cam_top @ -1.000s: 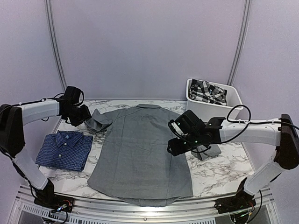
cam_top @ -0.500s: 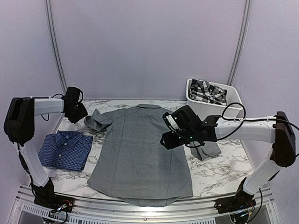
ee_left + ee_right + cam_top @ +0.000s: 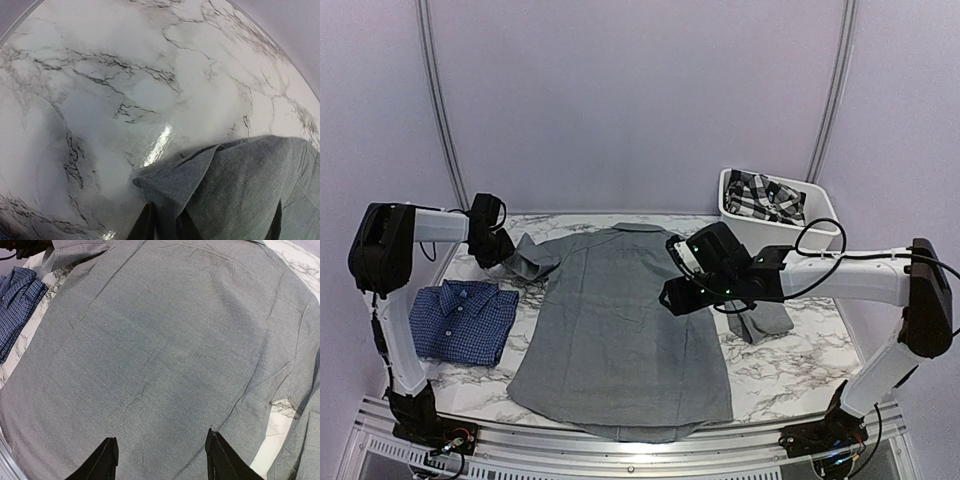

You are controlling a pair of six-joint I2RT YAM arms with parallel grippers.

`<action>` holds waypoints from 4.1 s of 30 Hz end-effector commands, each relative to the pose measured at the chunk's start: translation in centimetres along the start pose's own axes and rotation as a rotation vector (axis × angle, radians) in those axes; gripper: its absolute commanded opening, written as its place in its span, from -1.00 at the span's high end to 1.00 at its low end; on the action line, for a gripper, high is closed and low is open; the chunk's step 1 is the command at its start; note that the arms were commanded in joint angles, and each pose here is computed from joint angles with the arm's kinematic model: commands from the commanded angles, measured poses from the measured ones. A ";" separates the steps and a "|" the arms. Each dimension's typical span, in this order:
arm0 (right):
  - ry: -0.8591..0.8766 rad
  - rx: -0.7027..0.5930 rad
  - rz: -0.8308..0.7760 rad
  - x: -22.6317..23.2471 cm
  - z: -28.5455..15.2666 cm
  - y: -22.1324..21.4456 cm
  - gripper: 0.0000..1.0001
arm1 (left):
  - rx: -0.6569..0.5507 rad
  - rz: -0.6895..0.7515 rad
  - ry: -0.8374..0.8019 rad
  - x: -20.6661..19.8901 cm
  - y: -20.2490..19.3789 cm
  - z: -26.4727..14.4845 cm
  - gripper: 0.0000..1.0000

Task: Fold and stack the long sleeve shirts
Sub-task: Smooth out the crumpled shirt at the corner of the board, then pick up the sleeve from the center of the board.

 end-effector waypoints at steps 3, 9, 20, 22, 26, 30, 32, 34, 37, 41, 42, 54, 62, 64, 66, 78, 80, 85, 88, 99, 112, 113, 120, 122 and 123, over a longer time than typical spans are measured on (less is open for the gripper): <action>-0.005 -0.052 0.001 -0.2 -0.4 2.0 -0.11 | -0.089 0.009 -0.071 -2.6 3.2 -2.7 1.00; -0.028 -0.057 0.003 -0.6 -0.6 1.8 -0.12 | -0.238 0.085 -0.174 -6.4 5.5 -9.7 1.00; -0.047 -0.047 0.003 -0.9 0.2 1.6 -0.12 | -0.144 0.409 -0.345 -13.4 -8.0 -14.2 1.00; -0.056 -0.041 0.002 -1.0 0.3 1.4 -0.12 | -0.066 0.455 -0.372 -13.6 -12.0 -13.5 1.00; -0.057 -0.036 0.002 -1.1 0.6 1.3 -0.12 | -0.013 0.462 -0.339 -12.2 -15.5 -12.1 1.00; -0.047 -0.032 -0.004 -0.8 1.3 1.6 -0.12 | -0.071 0.412 -0.307 -11.2 -13.5 -12.3 1.00; -0.039 -0.032 -0.006 -0.6 1.6 2.0 -0.12 | -0.087 0.341 -0.289 -10.2 -10.8 -12.0 1.00; -0.032 -0.035 -0.006 -0.5 1.9 2.1 -0.12 | -0.085 0.256 -0.261 -8.6 -8.0 -11.1 1.00; -0.025 -0.037 -0.002 -0.3 2.1 2.2 -0.12 | -0.055 0.154 -0.200 -5.7 -5.1 -8.5 1.00; -0.023 -0.029 0.000 -0.3 2.1 2.0 -0.12 | 0.008 0.144 -0.183 -4.4 -4.8 -6.5 0.34; -0.026 -0.029 0.000 -0.4 2.0 1.9 -0.12 | 0.007 0.152 -0.185 -4.3 -4.7 -6.7 0.20; -0.036 -0.023 -0.014 -0.5 2.3 1.9 -0.13 | -0.160 0.282 -0.197 -3.6 -4.2 -14.0 -0.32; -0.056 -0.022 -0.026 -0.8 2.4 2.3 -0.13 | -0.030 0.408 -0.321 -6.6 -10.7 -16.4 -0.28; -0.064 -0.020 -0.026 -0.9 2.4 2.3 -0.13 | 0.046 0.442 -0.323 -7.3 -13.5 -15.3 -0.25; -0.075 -0.017 -0.022 -1.1 2.4 2.4 -0.13 | 0.090 0.470 -0.316 -8.0 -15.9 -14.4 -0.24; -0.128 -0.051 0.002 -2.0 1.2 3.4 -0.17 | 0.154 0.558 -0.205 -10.9 -21.6 -7.7 -0.27; -0.138 -0.058 0.001 -2.2 0.9 3.6 -0.17 | 0.152 0.568 -0.172 -10.7 -21.8 -6.7 -0.27; -0.148 -0.056 -0.002 -2.4 0.6 3.5 -0.17 | 0.118 0.585 -0.103 -10.0 -21.6 -5.0 -0.23; -0.148 -0.051 0.002 -2.4 0.7 3.2 -0.17 | 0.084 0.584 -0.063 -9.5 -21.0 -4.5 -0.14; -0.147 -0.043 0.008 -2.4 0.6 2.7 -0.17 | 0.067 0.595 -0.031 -8.8 -20.9 -3.7 0.48; -0.145 -0.043 0.008 -2.4 0.6 2.6 -0.17 | 0.048 0.615 -0.042 -9.3 -20.3 -4.3 0.93; -0.143 -0.043 0.008 -2.4 0.6 2.6 -0.18 | 0.055 0.618 -0.046 -9.4 -20.4 -4.4 0.84; -0.139 -0.044 0.006 -2.3 0.7 2.6 -0.17 | 0.059 0.632 -0.028 -8.8 -20.7 -3.9 0.38; -0.138 -0.042 0.006 -2.3 0.7 2.5 -0.18 | 0.062 0.636 -0.017 -8.5 -20.8 -3.6 0.37; -0.138 -0.042 0.006 -2.3 0.7 2.5 -0.17 | 0.063 0.637 -0.014 -8.5 -20.8 -3.5 0.37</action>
Point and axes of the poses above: each gripper's point midway between its finger pads, its own z axis out along the fingers, its own x axis along the line the jaws close on, y = z × x, the point moved 1 cm from there along -z, back along the fingers, and after that the axes turned 14 degrees about -z, right-handed, at the moved point
